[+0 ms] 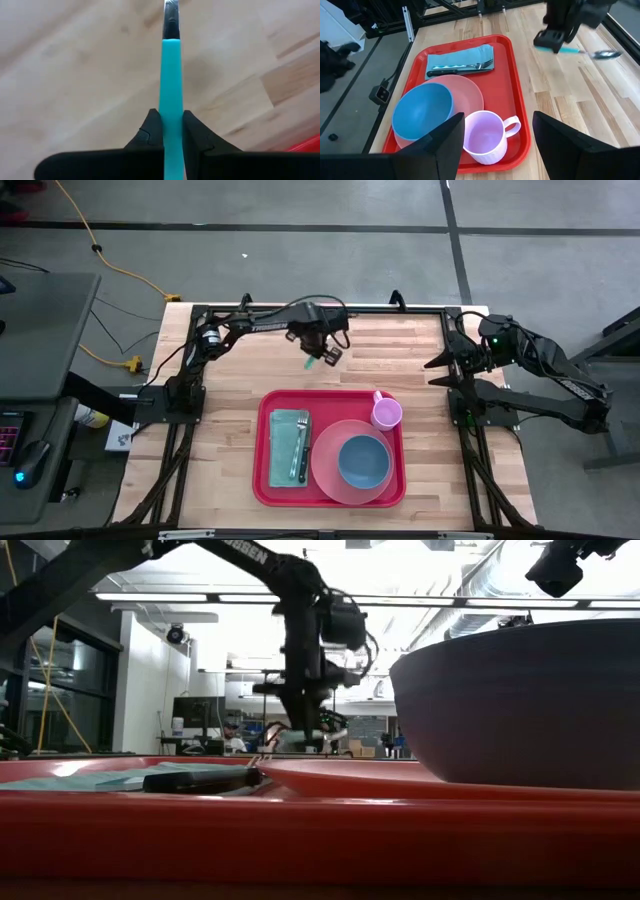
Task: Set up tray
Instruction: Put the blue spoon on top of the napkin to the left of the blue and white patterned fork
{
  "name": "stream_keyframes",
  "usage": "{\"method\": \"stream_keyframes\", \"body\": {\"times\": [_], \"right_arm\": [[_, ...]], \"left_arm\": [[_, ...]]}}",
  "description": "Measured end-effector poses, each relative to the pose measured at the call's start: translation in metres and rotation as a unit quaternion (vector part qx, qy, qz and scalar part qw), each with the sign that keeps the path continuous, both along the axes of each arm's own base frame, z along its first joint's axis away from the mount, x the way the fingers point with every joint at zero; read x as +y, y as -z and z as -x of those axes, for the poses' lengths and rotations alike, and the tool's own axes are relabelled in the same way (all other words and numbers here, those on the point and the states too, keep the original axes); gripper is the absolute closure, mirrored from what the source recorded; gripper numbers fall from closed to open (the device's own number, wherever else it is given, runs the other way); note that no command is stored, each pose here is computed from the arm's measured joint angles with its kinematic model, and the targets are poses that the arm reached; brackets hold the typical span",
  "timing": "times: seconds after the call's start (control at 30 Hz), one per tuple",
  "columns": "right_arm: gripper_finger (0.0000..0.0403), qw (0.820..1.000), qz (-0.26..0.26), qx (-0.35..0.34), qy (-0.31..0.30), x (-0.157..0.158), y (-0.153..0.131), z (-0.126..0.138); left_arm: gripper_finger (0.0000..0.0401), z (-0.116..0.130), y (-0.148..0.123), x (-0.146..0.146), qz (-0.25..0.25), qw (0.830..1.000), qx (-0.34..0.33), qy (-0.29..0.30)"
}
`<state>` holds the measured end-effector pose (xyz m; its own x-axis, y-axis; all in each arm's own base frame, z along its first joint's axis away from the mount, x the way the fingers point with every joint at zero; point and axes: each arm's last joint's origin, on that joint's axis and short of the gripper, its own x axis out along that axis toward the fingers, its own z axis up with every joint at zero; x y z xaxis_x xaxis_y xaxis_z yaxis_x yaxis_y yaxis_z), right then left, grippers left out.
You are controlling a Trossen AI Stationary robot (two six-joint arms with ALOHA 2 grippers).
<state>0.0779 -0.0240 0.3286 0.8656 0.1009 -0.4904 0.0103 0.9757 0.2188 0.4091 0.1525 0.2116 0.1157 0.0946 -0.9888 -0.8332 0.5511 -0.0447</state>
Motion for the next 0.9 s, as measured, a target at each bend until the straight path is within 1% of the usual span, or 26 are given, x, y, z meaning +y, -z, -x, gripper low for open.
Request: {"method": "stream_keyframes", "body": {"times": [0.1,0.27,0.37,0.43,0.5,0.57,0.63,0.7,0.8,0.9], "right_arm": [[0.019,1.0,0.0,0.0,0.0,0.0,0.0,0.0],[0.019,1.0,0.0,0.0,0.001,0.0,0.0,0.0],[0.019,1.0,0.001,0.0,0.001,0.0,0.0,0.0],[0.019,1.0,0.002,0.0,0.0,0.0,0.0,0.0],[0.019,1.0,0.003,0.0,0.0,0.0,0.0,0.0],[0.019,1.0,0.004,0.0,-0.001,0.0,0.0,0.0],[0.019,1.0,0.004,0.0,-0.001,0.0,0.0,0.0],[0.019,1.0,0.006,-0.001,-0.001,0.0,0.0,0.0],[0.019,1.0,0.011,-0.002,-0.004,0.0,0.0,0.0],[0.019,1.0,0.013,-0.003,-0.004,0.0,0.0,0.0]], "left_arm": [[0.0351,0.0,-0.026,0.004,-0.022,1.0,0.001,0.013],[0.0351,0.009,-0.073,0.002,-0.029,0.998,0.017,0.052],[0.0351,0.019,-0.105,-0.002,-0.039,0.997,0.026,0.066],[0.0351,0.022,-0.126,-0.003,-0.066,0.995,-0.01,0.077],[0.0351,0.037,-0.148,-0.008,-0.081,0.993,-0.037,0.075],[0.0351,0.053,-0.172,-0.016,-0.116,0.99,-0.055,0.055],[0.0351,0.073,-0.19,-0.022,-0.127,0.989,-0.054,0.046],[0.0351,0.087,-0.21,-0.03,-0.151,0.984,-0.086,0.044],[0.0351,0.115,-0.238,-0.045,-0.178,0.976,-0.12,0.031],[0.0351,0.136,-0.258,-0.061,-0.205,0.967,-0.152,0.022]]}}
